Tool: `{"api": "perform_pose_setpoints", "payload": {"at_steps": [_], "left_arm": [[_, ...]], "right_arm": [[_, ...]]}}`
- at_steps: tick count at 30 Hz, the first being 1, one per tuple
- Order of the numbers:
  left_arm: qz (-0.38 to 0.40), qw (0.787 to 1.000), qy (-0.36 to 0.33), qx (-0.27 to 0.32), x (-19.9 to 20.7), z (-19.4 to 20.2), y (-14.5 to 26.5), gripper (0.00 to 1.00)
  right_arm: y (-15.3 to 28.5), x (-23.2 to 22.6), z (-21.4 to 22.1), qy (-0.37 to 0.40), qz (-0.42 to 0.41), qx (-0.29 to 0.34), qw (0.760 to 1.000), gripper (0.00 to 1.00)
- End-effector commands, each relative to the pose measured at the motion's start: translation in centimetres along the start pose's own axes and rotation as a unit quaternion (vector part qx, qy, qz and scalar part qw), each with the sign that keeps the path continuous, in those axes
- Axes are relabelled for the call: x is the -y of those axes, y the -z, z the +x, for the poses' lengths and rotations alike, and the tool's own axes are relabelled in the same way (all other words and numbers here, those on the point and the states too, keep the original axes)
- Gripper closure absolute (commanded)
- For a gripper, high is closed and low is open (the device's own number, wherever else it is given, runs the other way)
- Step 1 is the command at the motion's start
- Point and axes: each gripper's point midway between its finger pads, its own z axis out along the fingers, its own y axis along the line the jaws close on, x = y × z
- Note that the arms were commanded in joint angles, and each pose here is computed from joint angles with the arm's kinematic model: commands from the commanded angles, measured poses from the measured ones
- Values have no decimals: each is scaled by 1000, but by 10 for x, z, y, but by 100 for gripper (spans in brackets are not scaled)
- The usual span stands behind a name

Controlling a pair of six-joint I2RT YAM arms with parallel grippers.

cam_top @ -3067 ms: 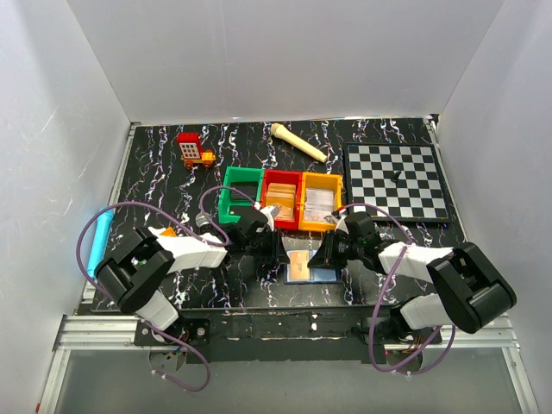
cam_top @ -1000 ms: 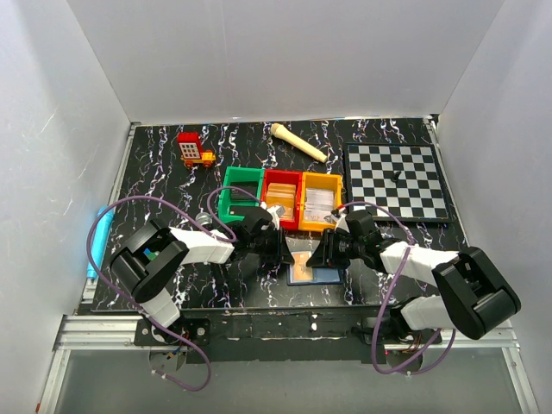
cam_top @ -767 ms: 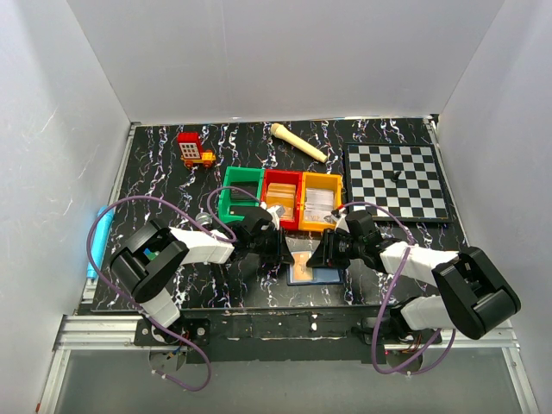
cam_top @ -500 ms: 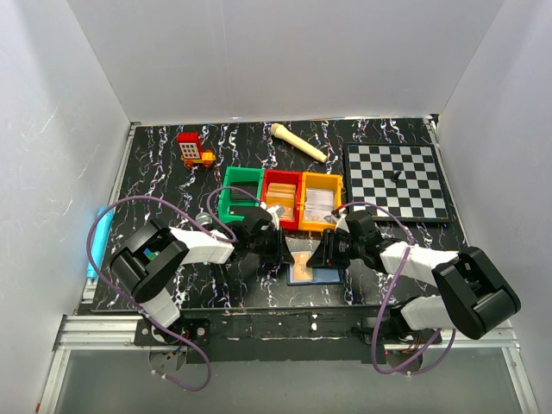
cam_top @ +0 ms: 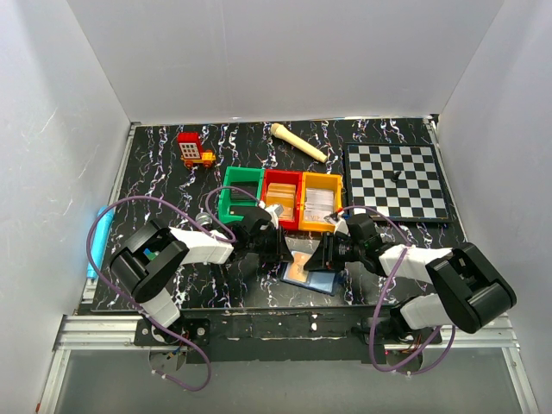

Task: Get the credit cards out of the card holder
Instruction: Remove the credit card from the card holder.

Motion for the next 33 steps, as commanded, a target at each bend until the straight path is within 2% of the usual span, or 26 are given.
{"api": "perform_pose_setpoints", "payload": {"at_steps": [1, 20, 33], "left_arm": [[-8, 1000, 2, -6, -7, 9, 0, 97], [-9, 1000, 7, 7, -8, 15, 18, 97], [-13, 1000, 8, 3, -11, 17, 17, 95]], "right_arm": [[-1, -21, -9, 17, -50, 12, 999, 60], [-6, -18, -18, -3, -41, 29, 999, 59], [-9, -28, -19, -7, -70, 21, 997, 59]]}}
